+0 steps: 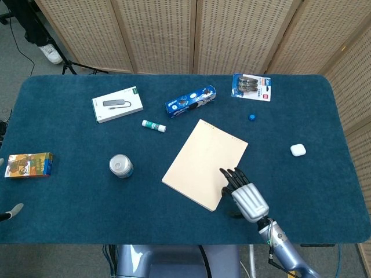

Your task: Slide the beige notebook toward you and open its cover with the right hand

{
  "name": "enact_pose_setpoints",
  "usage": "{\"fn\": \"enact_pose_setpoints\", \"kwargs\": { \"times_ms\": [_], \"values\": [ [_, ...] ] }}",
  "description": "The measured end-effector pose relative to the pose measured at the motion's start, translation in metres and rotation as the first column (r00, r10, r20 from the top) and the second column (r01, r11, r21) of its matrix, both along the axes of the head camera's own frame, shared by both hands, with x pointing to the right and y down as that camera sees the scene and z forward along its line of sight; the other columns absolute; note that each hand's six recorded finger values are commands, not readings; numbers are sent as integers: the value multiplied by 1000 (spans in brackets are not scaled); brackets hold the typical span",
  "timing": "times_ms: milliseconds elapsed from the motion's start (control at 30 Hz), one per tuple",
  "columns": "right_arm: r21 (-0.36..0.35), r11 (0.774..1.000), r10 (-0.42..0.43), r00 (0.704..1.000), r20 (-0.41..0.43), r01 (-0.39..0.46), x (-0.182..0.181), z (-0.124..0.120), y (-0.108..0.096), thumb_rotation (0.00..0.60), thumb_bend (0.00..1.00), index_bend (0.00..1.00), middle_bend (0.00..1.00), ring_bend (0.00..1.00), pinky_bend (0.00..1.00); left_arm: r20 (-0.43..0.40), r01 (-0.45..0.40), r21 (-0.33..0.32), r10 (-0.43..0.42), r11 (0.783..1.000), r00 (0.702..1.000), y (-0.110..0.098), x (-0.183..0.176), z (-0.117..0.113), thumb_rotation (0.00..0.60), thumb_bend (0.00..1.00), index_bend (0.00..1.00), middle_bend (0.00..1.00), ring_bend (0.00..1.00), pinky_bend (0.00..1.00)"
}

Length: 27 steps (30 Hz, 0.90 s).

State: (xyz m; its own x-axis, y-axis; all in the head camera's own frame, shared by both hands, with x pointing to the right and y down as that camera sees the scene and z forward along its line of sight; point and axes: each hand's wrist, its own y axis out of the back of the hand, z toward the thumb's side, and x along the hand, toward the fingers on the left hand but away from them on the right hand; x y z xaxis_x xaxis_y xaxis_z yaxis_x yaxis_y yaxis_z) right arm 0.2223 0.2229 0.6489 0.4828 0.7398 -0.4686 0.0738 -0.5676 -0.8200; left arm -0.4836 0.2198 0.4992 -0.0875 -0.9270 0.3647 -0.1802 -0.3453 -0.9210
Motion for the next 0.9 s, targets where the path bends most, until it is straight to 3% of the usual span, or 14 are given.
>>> {"fn": "enact_pose_setpoints", "kwargs": {
  "times_ms": [267,400,900],
  "values": [
    [-23,1000,-19,1000,-3,19,-16,10,5,600,265,458,0,0,0,-6,5,3,-5,1000,1000,0,-2,-2,600,0,0,0,0,0],
    [-26,1000,-14,1000,-8,14,-14,12,8,600,336,458,0,0,0,-8,2,0,-2,1000,1000,0,-1,-1,600,0,0,0,0,0],
    [-26,999,-35,999,7,35,-24,20,19,600,337,458,0,0,0,-6,-1,-3,1,1000,1000,1,0,0,600,0,0,0,0,0]
  ]
}}
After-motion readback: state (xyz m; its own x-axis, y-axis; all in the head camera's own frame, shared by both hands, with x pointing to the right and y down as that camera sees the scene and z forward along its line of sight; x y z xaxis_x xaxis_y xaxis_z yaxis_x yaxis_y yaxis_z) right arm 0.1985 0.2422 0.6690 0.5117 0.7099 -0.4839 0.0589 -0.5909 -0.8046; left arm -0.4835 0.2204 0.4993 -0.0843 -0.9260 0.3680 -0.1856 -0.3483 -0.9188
